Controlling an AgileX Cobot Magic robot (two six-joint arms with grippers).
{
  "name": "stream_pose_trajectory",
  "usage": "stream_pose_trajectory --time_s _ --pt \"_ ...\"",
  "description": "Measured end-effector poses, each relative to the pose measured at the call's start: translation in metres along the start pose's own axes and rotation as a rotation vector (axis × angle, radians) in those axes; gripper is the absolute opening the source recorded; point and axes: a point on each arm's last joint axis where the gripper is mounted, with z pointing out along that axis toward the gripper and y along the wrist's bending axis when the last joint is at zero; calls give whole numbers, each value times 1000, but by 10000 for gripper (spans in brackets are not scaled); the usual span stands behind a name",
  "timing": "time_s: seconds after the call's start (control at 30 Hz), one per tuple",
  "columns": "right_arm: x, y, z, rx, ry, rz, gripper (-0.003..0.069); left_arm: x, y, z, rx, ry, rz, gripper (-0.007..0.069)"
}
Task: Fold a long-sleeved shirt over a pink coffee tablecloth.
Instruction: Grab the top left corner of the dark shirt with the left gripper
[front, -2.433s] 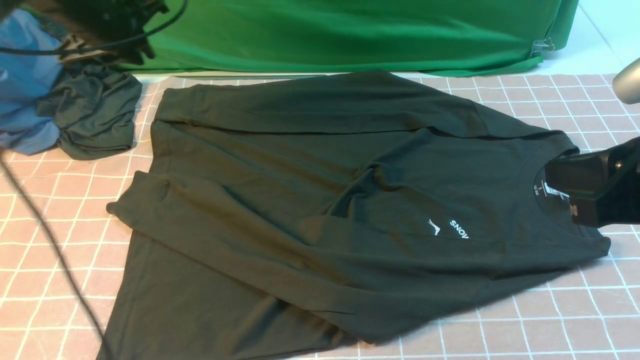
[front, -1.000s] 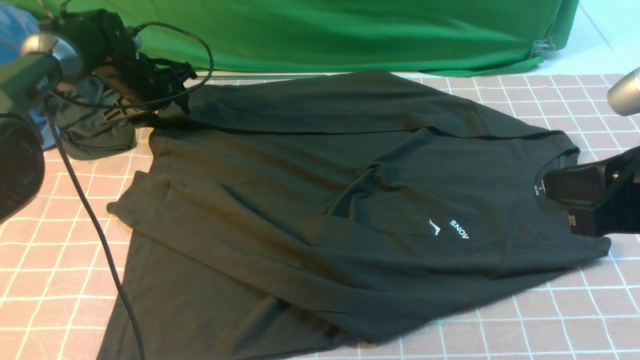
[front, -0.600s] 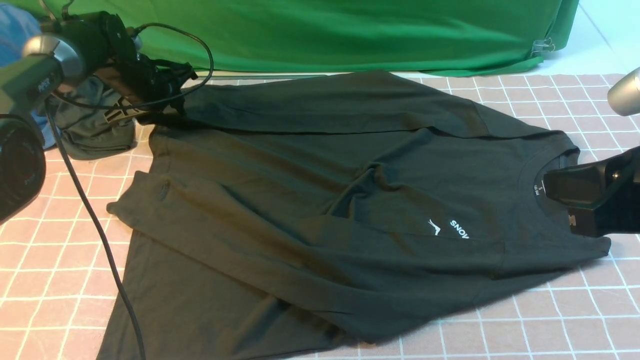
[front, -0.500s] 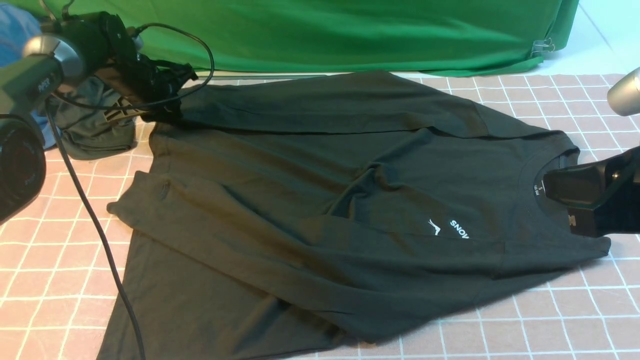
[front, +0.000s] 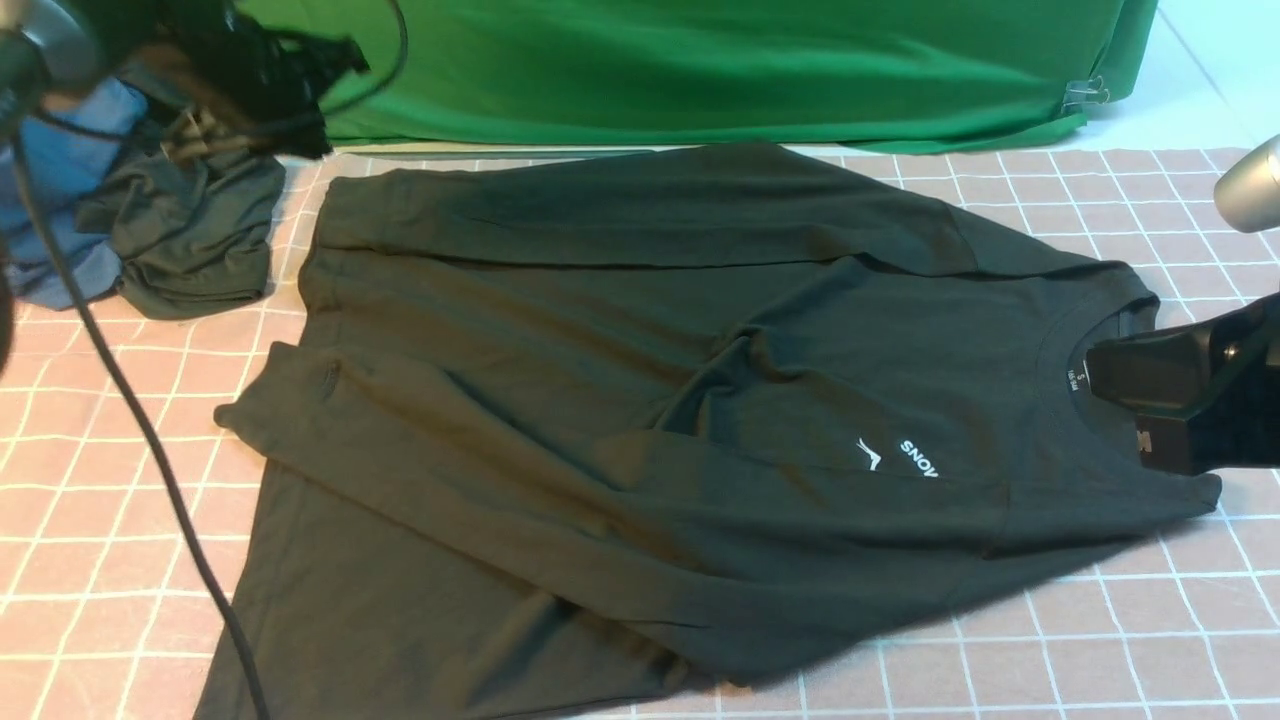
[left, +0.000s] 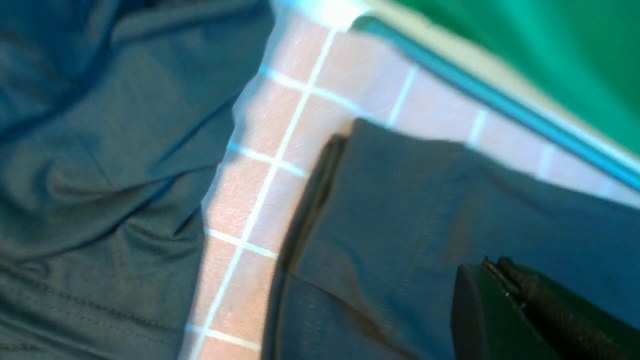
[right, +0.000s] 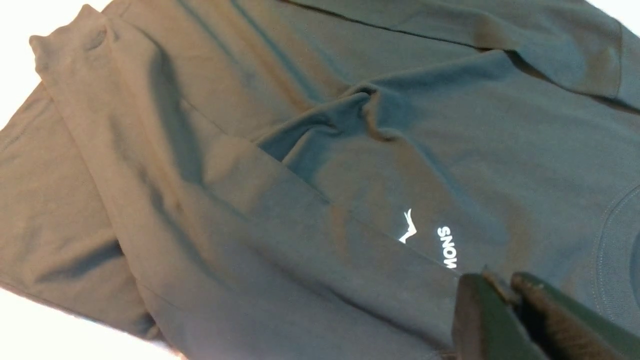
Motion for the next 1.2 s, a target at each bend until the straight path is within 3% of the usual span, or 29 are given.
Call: stream_pose_trajectory --time_s 0.13,0.3,0.47,0.6,0.63,0.73,0.8,1.2 --pt "0 0 0 0 0 0 109 -1 -1 -2 2 -5 0 15" --pt "0 0 0 0 0 0 109 14 7 31 -12 70 -24 50" --pt "0 0 0 0 0 0 109 31 15 64 -34 142 -67 217" --pt "0 0 0 0 0 0 109 31 16 70 -29 124 -74 406" --pt "0 0 0 0 0 0 109 31 16 70 -28 122 -74 406" --pt "0 0 0 0 0 0 109 28 14 70 -14 91 -76 512" --pt "0 0 0 0 0 0 109 27 14 70 -11 84 -77 540" --pt "0 0 0 0 0 0 108 32 15 73 -17 117 -85 539"
